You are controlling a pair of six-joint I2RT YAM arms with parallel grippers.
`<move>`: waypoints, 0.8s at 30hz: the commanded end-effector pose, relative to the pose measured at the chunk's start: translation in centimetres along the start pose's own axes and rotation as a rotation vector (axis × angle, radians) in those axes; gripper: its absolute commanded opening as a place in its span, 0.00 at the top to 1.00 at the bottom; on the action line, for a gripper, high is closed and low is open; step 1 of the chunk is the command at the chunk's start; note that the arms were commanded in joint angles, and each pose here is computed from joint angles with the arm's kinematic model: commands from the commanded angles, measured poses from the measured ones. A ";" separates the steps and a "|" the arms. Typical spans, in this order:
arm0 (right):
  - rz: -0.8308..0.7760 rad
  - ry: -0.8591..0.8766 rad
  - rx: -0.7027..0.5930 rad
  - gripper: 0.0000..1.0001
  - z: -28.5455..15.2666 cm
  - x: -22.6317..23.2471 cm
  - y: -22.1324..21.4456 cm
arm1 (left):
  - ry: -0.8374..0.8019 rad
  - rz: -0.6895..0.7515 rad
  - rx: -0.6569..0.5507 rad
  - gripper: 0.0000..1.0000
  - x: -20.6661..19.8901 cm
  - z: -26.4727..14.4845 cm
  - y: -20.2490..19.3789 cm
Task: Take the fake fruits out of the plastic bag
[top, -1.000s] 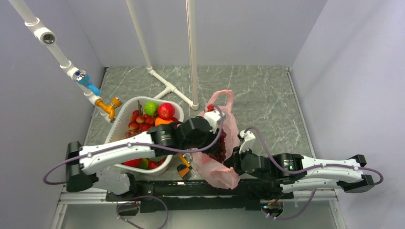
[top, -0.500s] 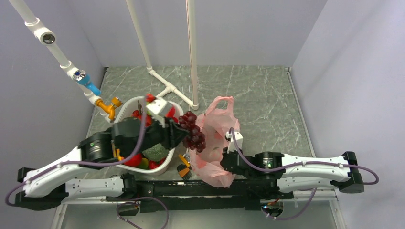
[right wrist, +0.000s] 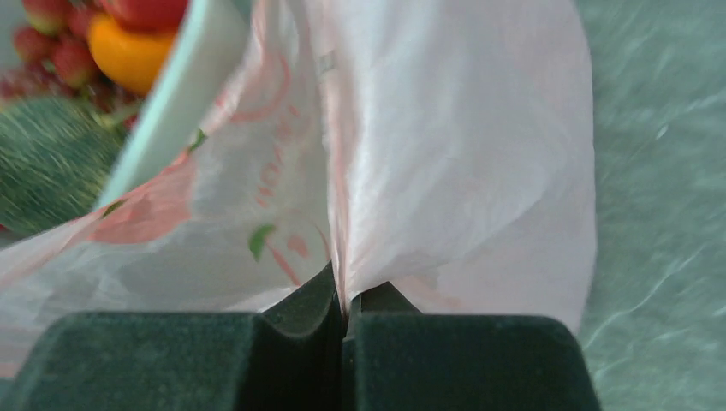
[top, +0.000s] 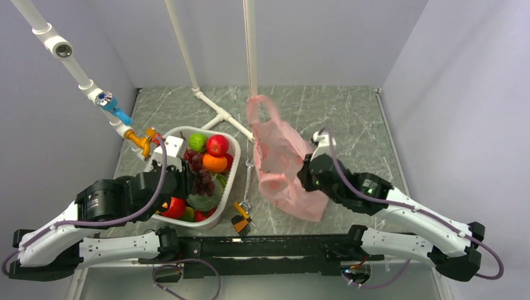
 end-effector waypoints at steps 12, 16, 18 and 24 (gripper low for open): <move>-0.115 -0.189 -0.212 1.00 -2.9 -3.3 10.0 | 0.345 0.106 0.174 0.99 5.2 -0.5 -4.9; -0.102 -0.190 -0.178 1.00 -2.2 -3.7 8.8 | 0.395 0.189 0.243 0.98 4.9 0.4 -5.5; -0.093 -0.176 -0.170 1.00 -2.0 -3.8 8.3 | 0.404 0.210 0.267 0.98 4.5 0.9 -5.9; -0.074 -0.149 -0.149 1.00 -2.0 -4.0 7.1 | 0.510 0.207 0.304 0.95 4.7 2.5 -6.3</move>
Point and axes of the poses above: each gripper's point midway between its finger pads, its own z axis out along the fingers, its own x axis along the line the jaws close on, y = z × x, the point moved 5 cm from there along -z, back along the fingers, and after that the axes turned 2 degrees about z, right-handed, at the moved point
